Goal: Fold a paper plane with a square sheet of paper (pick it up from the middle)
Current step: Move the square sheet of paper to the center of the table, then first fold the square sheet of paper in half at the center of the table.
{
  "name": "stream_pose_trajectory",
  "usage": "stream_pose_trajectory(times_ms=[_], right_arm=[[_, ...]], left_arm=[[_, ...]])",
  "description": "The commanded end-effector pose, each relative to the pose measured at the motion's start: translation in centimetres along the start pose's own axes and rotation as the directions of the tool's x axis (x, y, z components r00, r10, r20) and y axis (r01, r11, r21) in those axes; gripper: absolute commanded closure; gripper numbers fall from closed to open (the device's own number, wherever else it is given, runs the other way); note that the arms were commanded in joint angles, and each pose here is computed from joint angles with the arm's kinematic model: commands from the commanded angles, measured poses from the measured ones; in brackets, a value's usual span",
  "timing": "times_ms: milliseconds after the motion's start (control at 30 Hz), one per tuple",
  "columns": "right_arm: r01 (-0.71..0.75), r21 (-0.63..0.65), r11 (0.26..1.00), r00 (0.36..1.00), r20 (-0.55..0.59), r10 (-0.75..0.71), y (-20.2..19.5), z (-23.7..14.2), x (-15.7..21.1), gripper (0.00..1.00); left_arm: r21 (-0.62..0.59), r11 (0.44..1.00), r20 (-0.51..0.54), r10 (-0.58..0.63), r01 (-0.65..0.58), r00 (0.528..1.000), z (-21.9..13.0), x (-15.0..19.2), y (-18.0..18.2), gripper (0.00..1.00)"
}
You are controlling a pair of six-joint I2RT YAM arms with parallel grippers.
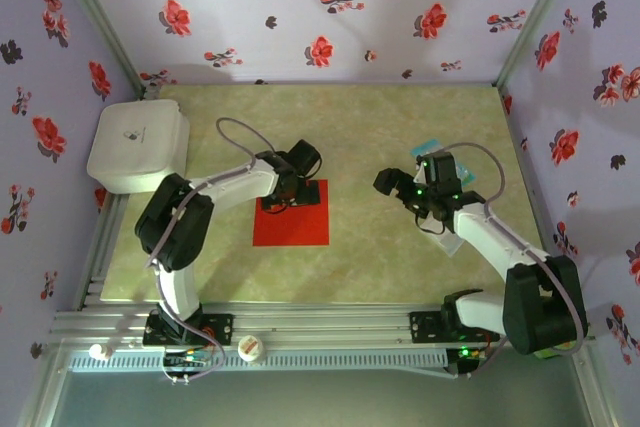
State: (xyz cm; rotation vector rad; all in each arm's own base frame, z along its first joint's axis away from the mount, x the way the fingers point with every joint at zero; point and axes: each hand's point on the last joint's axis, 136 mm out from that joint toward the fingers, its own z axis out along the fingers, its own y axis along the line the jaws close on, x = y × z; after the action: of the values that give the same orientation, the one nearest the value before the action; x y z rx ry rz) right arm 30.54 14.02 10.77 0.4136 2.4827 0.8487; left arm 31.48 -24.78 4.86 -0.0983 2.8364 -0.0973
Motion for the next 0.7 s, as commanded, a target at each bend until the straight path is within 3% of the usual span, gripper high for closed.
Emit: stream_pose_trajectory(times_ms=[0,667], right_arm=[[-0.003,0.002,1.000,1.000,0.001,0.003,0.6,-0.2,-0.4,0.01],[-0.008,0.019,1.000,1.000,-0.022,0.009,0.3,0.1,0.0,0.01]], left_arm=[[-0.016,1.000,-0.057,-0.010,0.009,0.998,0.1,0.5,-0.4,0.03],[-0.089,0.995,-0.156,0.027,-0.041,0.987,1.2,1.4,0.0,0.03]])
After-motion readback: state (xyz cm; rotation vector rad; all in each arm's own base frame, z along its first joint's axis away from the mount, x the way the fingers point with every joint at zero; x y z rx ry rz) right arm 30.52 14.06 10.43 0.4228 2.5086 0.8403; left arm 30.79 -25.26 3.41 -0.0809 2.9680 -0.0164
